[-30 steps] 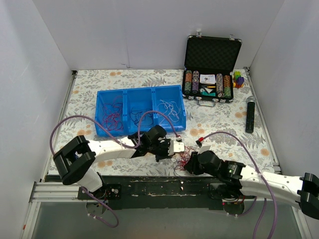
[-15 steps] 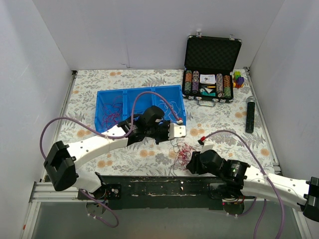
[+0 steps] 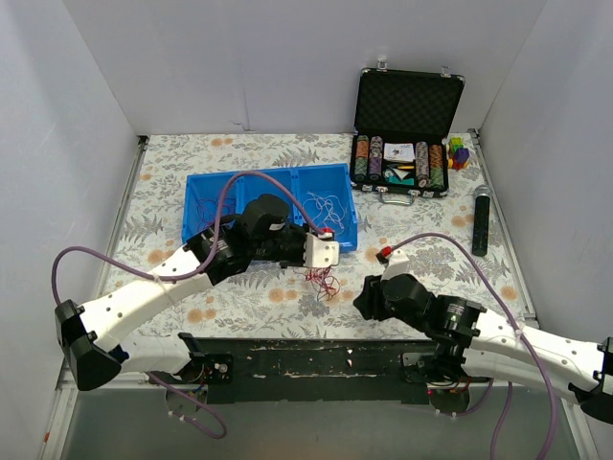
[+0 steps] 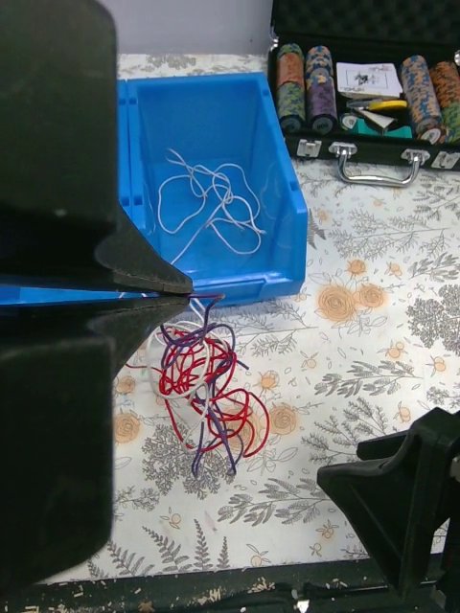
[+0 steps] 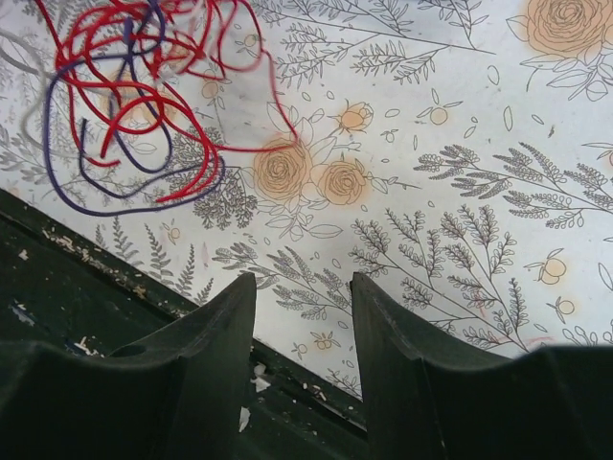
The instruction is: Untangle the cables
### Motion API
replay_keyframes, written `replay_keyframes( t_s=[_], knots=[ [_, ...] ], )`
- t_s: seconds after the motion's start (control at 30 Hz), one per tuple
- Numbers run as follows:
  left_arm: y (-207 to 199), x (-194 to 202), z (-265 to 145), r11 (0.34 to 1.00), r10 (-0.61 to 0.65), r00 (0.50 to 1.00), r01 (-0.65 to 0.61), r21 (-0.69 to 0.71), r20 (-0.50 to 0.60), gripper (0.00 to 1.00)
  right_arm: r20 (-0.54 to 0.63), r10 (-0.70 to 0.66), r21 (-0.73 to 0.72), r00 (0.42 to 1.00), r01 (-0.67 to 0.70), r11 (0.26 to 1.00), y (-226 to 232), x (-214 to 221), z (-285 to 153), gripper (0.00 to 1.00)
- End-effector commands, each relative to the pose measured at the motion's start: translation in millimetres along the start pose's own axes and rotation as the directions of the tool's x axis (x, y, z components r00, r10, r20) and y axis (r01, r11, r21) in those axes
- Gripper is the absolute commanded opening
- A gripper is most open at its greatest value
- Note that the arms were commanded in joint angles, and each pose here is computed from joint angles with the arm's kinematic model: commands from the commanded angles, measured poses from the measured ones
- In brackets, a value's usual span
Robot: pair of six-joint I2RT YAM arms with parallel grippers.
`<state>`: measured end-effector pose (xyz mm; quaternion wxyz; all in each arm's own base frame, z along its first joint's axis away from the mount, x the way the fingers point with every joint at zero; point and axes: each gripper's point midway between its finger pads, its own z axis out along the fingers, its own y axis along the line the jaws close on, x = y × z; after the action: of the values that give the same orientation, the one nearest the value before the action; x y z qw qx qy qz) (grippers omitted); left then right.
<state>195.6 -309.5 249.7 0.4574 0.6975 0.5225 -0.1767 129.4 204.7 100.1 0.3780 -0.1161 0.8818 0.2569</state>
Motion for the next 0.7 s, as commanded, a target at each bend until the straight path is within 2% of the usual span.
replay_keyframes(
  t_s=[0.0, 0.33, 0.47, 0.67],
  knots=[
    [11.0, -19.0, -19.0, 0.998, 0.058, 0.998, -0.057, -0.033, 0.037, 0.0, 0.074, -0.04, -0.039, 0.996, 0.043, 0.998, 15.7, -25.8, -1.8, 0.52],
    [-9.3, -7.7, -21.7, 0.997, 0.075, 0.997, -0.076, 0.026, 0.032, 0.0, 0.235, -0.075, -0.174, 0.969, 0.118, 0.978, 55.5, -56.7, 20.1, 0.55],
    [-16.1, -1.9, -18.6, 0.996, 0.068, 0.997, -0.07, 0.047, 0.028, 0.0, 0.243, -0.091, -0.196, 0.966, 0.14, 0.971, 64.4, -56.6, 31.5, 0.54],
    [-17.8, -1.6, -16.4, 0.996, 0.065, 0.997, -0.066, 0.054, 0.034, 0.0, 0.244, -0.094, -0.254, 0.965, 0.157, 0.954, 84.1, -53.6, 51.6, 0.48]
  ],
)
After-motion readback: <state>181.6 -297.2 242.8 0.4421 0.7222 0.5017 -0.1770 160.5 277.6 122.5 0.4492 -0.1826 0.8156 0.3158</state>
